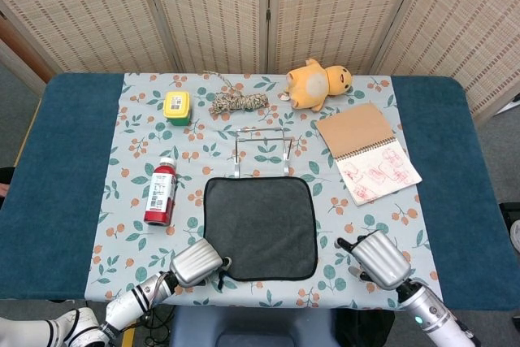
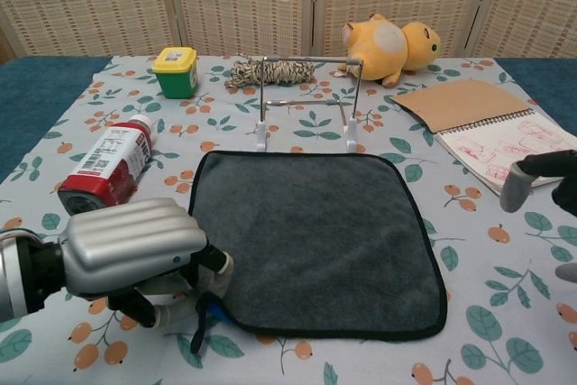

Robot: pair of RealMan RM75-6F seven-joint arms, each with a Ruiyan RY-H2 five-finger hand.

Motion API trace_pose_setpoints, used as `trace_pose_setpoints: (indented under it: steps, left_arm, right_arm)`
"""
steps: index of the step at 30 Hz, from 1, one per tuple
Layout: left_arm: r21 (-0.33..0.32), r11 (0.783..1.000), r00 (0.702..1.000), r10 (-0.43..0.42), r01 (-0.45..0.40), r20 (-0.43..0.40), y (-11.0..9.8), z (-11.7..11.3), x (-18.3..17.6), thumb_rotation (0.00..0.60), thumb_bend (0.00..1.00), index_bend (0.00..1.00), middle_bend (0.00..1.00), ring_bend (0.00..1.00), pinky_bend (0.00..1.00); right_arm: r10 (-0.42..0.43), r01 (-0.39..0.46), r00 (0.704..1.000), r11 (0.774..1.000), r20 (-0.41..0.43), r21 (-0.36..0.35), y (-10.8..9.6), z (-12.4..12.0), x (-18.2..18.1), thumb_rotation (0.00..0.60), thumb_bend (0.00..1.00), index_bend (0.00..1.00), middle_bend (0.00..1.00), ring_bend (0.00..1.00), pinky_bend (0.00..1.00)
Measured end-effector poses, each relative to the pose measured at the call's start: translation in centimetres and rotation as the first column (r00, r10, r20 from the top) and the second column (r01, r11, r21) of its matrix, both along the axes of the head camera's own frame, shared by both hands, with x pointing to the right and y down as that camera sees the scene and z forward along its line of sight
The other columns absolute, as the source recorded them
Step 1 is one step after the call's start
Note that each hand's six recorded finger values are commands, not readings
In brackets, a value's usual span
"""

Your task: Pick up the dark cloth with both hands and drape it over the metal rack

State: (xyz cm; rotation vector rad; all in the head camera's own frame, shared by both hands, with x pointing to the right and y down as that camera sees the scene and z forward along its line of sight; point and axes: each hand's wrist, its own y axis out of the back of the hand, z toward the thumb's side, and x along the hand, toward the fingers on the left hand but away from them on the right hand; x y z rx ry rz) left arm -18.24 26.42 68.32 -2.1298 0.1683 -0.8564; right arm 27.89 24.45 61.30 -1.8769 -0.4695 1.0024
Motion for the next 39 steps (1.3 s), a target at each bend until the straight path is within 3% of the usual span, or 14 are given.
trace_pose_setpoints:
  steps: [16,39]
  left_arm:
    - [-0.019,1.000,1.000,-0.020,0.020,-0.008,0.2,-0.1,-0.1,0.600,0.49,0.53,0.94,0.84,0.96]
    - [-0.029,0.998,0.999,-0.047,0.047,-0.005,0.1,0.3,-0.4,0.600,0.49,0.53,0.94,0.84,0.96]
  right_arm:
    - [-0.103,0.104,0.994,0.994,0.035,-0.044,1.9,4.5,-4.8,0.600,0.15,0.47,0.89,0.81,0.94]
    - [-0.147,0.149,0.989,0.986,0.029,-0.078,2.7,7.9,-7.2,0.600,0.17,0.49,0.89,0.81,0.94]
